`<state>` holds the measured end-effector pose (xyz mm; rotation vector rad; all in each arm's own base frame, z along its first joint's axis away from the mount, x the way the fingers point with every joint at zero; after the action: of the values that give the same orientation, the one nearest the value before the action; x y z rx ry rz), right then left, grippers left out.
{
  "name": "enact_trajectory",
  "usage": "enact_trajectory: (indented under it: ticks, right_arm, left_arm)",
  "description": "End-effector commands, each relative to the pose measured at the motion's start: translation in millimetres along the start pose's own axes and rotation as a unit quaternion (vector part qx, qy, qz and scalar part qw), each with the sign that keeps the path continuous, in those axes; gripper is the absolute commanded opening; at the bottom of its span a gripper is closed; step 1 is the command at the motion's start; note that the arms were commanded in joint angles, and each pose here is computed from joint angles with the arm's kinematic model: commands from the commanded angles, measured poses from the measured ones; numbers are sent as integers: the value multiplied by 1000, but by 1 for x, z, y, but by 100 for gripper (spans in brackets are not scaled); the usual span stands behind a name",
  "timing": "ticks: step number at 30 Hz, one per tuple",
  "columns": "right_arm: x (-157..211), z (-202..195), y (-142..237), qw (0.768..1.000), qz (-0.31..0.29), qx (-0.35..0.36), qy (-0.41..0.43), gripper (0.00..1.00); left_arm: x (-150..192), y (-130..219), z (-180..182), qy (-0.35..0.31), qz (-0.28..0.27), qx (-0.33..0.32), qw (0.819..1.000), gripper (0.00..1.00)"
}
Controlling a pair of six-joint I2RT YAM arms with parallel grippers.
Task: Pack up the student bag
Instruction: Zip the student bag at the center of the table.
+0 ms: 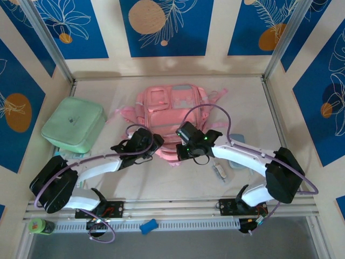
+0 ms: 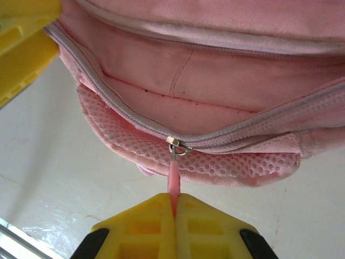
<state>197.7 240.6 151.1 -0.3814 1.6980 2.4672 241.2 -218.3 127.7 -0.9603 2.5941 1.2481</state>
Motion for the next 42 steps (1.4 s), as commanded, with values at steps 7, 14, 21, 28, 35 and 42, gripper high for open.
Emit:
enact_trajectory:
  ticks: [7,14,21,28,35,42]
  right_arm:
    - [-8,19,-12,999,13,-26,25,6]
    - [-12,19,-21,999,16,-13,27,14]
    - [-16,17,-27,1000,14,10,24,18]
    - [-18,19,-37,999,22,3,22,21]
    - [-23,20,-41,1000,21,15,18,15]
    - [-22,8,-19,998,9,61,9,0]
  left_arm:
    - [-1,-7,6,16,-19,-19,999,27]
    - [-1,-5,3,14,-17,-11,1000,11]
    - [-2,-4,0,10,-17,-5,1000,8]
    - [-2,-2,0,10,-18,-6,1000,7]
    - [-2,1,0,9,-22,-4,1000,6]
    - [-10,13,5,-16,-45,-26,999,0]
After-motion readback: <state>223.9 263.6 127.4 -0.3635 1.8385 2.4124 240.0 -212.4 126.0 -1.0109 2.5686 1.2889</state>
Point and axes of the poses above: each hand's point on the last joint's axis, 136 mm out from that joint toward the fingers, its own y axis back along the fingers, its own z axis along the line the jaws close on, x = y × z, the point moved 6 cm from there along y, back along the fingers, and after that the axes turned 12 degrees about -y, right-handed, at the moved point
